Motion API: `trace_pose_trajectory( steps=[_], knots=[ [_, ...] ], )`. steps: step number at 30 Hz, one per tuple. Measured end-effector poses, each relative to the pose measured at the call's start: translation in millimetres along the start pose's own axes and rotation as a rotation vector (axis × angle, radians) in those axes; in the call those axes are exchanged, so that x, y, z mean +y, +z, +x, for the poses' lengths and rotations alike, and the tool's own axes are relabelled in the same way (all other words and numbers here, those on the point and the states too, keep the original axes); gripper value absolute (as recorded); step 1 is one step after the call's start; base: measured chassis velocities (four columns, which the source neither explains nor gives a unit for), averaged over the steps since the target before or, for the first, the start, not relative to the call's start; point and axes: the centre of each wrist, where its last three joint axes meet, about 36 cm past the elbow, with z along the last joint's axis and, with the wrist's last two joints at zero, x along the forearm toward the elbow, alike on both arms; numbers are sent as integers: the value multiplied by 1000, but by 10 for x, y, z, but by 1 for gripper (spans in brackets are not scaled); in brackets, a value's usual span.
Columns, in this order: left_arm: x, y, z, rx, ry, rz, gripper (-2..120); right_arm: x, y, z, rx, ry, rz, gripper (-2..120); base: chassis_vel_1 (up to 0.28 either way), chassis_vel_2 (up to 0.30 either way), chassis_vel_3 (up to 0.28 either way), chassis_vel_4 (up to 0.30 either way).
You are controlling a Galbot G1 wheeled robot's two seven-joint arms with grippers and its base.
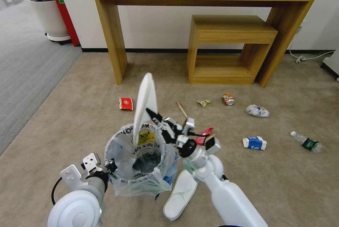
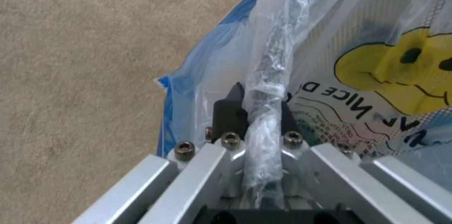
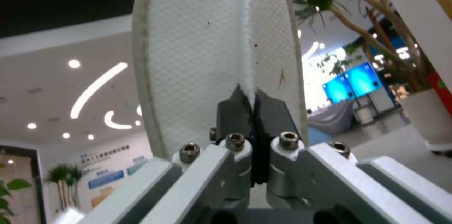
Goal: Pick up the trash bin and place the garbage on the floor into it.
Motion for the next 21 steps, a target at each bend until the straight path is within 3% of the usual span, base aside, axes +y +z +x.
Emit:
trace_pose_trajectory(
  steps=[6,10,16,21],
  knots=[
    [21,-21,41,-9,-2,-7,0,16,18,26,53,59,33,3,0,0,0,0],
    [30,-24,44,-10,-4,-9,0,56,-37,65,77,63,41,18,0,0,0,0],
    [38,-20,45,-9,-7,-9,0,106,-172,239,204,78,88,41,0,0,0,0],
    [47,-26,50,-12,-10,-9,0,128,-268,352,222,92,113,54,0,0,0,0]
  ],
)
